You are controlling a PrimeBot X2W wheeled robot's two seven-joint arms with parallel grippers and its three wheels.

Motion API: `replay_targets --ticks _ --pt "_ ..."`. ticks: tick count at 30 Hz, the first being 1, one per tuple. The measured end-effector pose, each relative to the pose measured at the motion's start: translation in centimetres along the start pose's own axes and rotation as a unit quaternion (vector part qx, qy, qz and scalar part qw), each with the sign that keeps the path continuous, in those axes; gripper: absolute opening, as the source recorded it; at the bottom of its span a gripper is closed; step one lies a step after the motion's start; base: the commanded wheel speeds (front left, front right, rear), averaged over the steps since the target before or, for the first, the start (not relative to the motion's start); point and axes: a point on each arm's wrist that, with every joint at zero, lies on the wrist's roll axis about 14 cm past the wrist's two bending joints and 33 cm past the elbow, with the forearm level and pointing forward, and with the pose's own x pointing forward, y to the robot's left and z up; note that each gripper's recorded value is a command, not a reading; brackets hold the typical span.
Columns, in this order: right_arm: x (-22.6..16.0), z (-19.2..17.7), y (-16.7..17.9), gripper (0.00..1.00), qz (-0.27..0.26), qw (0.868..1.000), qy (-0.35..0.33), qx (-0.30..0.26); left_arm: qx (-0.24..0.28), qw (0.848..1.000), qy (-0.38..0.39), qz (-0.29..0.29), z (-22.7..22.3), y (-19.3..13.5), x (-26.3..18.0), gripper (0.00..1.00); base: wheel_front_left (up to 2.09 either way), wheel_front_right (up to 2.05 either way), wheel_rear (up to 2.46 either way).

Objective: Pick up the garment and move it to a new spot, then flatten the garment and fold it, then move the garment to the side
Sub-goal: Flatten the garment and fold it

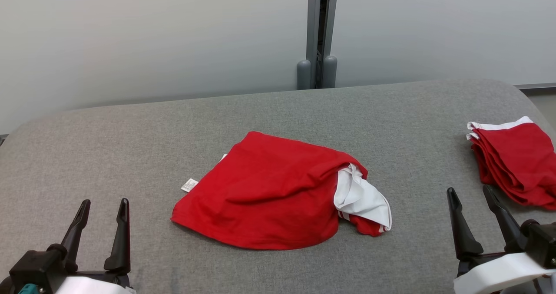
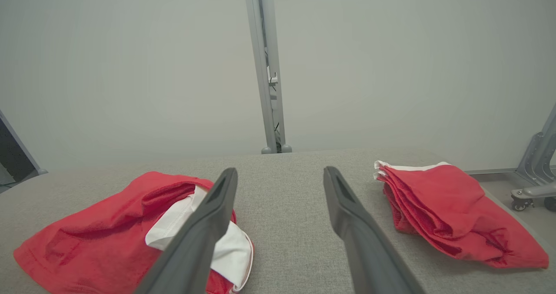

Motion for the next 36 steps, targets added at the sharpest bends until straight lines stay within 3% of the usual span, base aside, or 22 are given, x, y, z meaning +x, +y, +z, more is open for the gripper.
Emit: replay_targets --ticks 7,13,19,25,26,27,32,36 --pt "1.0 -0.6 0.6 1.00 0.011 1.000 0.009 0.002 -0.001 1.000 -0.002 0.001 0.1 0.0 0.4 1.00 0.00 0.00 0.00" --pt "3.4 -2.9 3.5 1.00 0.068 0.996 0.054 0.003 0.000 1.000 -0.013 0.004 0.4 0.2 1.3 1.00 0.00 0.00 0.00" --pt "5.6 -7.5 7.0 1.00 0.140 0.980 0.138 0.000 -0.006 1.000 -0.003 0.014 -0.8 0.6 2.0 1.00 0.00 0.00 0.00" --pt "7.3 -11.3 8.5 1.00 0.175 0.965 0.194 -0.004 -0.008 1.000 0.011 0.026 -2.4 1.3 2.8 1.00 0.00 0.00 0.00" --pt "7.5 -11.8 8.5 0.15 0.175 0.964 0.201 -0.003 -0.009 0.999 0.013 0.028 -2.7 1.3 2.9 1.00 0.00 0.00 0.00" --pt "7.7 -12.2 8.6 0.00 0.178 0.962 0.207 -0.001 -0.010 0.999 0.015 0.031 -2.9 1.5 3.0 1.00 0.00 0.00 0.00" --pt "7.9 -12.5 8.7 0.00 0.196 0.956 0.218 -0.009 -0.008 0.999 0.024 0.038 -3.9 2.0 3.3 1.00 0.00 0.00 0.00" --pt "7.4 -10.6 9.1 0.00 0.222 0.951 0.214 -0.007 -0.009 0.999 0.022 0.032 -4.1 1.8 4.0 1.00 0.00 0.00 0.00"
